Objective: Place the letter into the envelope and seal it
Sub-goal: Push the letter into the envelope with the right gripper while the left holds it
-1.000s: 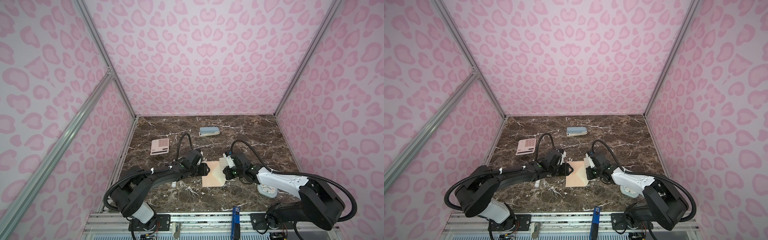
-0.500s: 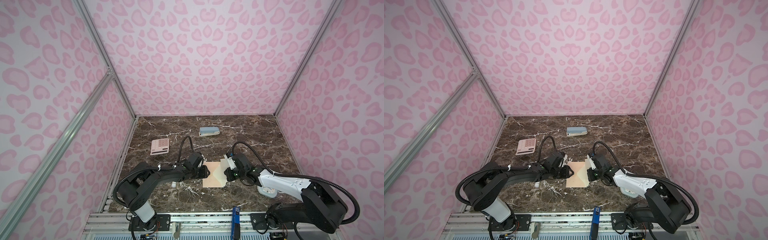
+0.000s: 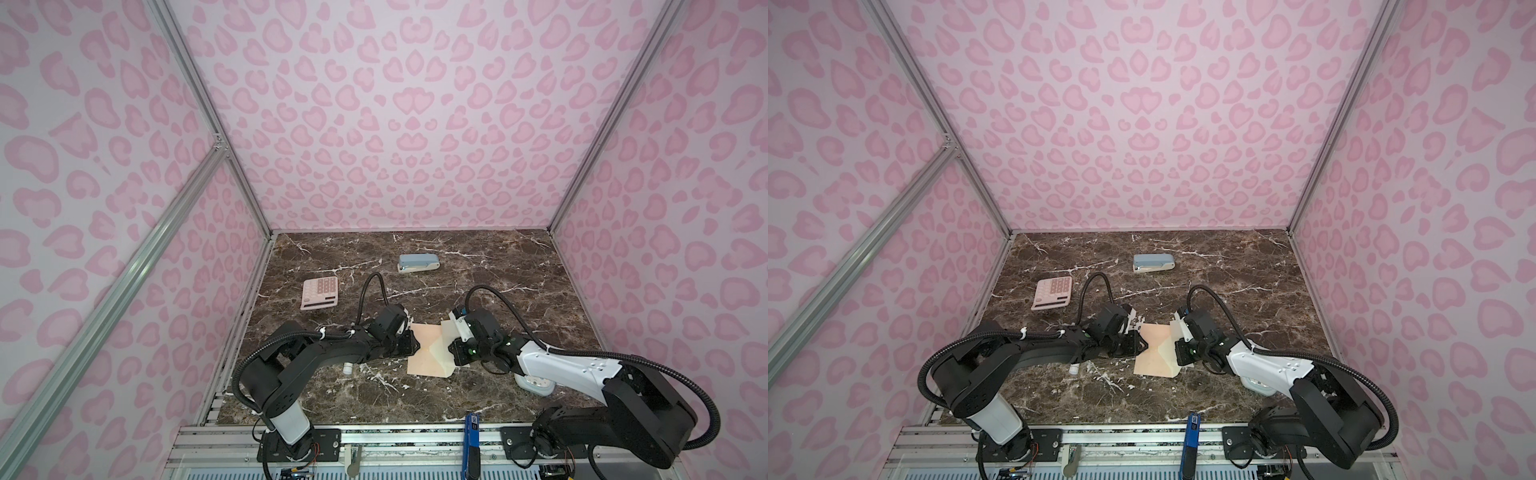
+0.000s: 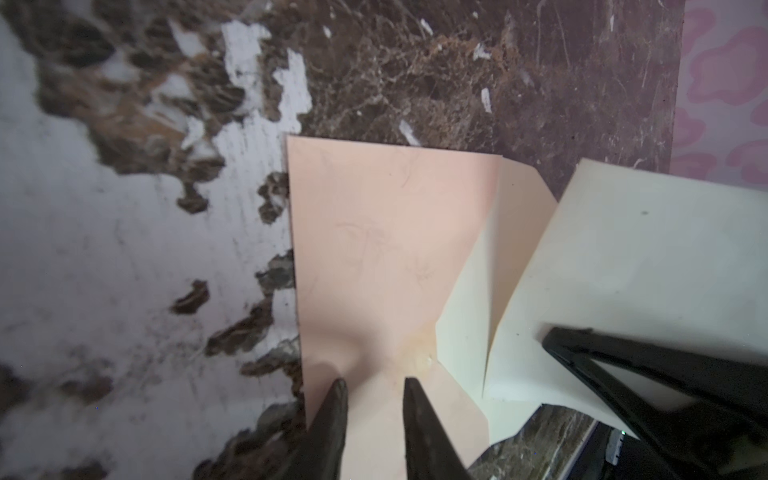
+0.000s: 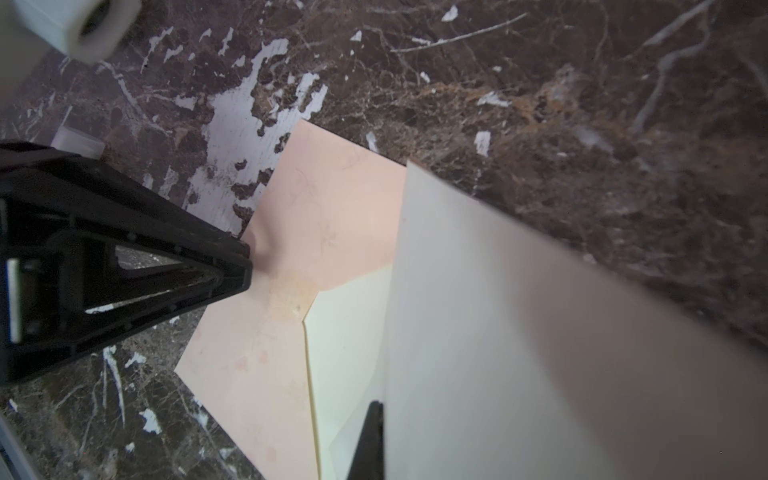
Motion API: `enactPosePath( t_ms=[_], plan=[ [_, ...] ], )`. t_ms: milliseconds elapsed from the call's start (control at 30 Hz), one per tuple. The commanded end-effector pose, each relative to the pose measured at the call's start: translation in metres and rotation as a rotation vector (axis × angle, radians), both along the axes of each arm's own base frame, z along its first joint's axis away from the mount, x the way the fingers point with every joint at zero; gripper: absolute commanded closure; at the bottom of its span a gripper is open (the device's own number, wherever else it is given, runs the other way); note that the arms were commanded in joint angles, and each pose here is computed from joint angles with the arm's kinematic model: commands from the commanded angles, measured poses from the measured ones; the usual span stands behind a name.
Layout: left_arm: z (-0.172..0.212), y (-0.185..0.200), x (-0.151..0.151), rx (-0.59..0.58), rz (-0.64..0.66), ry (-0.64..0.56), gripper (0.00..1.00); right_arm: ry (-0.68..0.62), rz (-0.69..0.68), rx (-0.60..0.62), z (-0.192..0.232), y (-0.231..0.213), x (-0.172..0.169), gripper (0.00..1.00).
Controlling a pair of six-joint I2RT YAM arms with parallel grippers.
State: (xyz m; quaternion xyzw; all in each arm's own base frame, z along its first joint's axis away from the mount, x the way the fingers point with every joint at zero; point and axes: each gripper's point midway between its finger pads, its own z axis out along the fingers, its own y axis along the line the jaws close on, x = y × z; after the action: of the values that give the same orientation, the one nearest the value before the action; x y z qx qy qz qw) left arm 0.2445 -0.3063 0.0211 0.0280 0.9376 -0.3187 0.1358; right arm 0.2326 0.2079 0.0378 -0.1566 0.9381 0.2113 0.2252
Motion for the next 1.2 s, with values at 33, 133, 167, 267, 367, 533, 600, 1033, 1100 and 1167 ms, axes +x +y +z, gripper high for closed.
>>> enactPosePath(
  t_ms=[33,133,167,267,367,533,600,1033,1100,1167],
  plan=[
    [-0.019,0.014,-0.012,0.077,0.015,0.073,0.75,0.003,0.005,0.003,-0.002,0.001,-0.004,1.0],
    [-0.023,0.015,-0.013,0.088,0.018,0.085,0.77,0.003,0.014,0.002,-0.001,0.002,-0.006,1.0],
    [-0.024,0.016,-0.013,0.091,0.02,0.088,0.77,0.003,0.018,0.003,-0.001,0.003,-0.007,1.0],
    [-0.026,0.015,-0.013,0.094,0.022,0.094,0.77,0.002,0.033,-0.006,0.001,0.002,-0.009,1.0],
    [-0.027,0.016,-0.012,0.102,0.022,0.096,0.78,-0.008,0.044,-0.026,0.002,-0.001,-0.011,1.0],
    [-0.027,0.016,-0.012,0.111,0.02,0.097,0.79,-0.017,0.051,-0.044,0.004,-0.007,-0.015,1.0],
    [-0.028,0.016,-0.011,0.111,0.022,0.099,0.79,-0.009,0.052,-0.047,0.001,-0.008,-0.017,1.0],
    [-0.031,0.017,-0.012,0.117,0.027,0.107,0.81,0.021,0.06,-0.035,-0.014,0.001,-0.025,1.0],
    [-0.031,0.018,-0.012,0.117,0.029,0.108,0.81,0.023,0.053,-0.03,-0.015,0.001,-0.026,1.0],
    [-0.032,0.018,-0.012,0.117,0.028,0.106,0.82,0.022,0.043,-0.022,-0.014,0.001,-0.025,1.0]
  ],
)
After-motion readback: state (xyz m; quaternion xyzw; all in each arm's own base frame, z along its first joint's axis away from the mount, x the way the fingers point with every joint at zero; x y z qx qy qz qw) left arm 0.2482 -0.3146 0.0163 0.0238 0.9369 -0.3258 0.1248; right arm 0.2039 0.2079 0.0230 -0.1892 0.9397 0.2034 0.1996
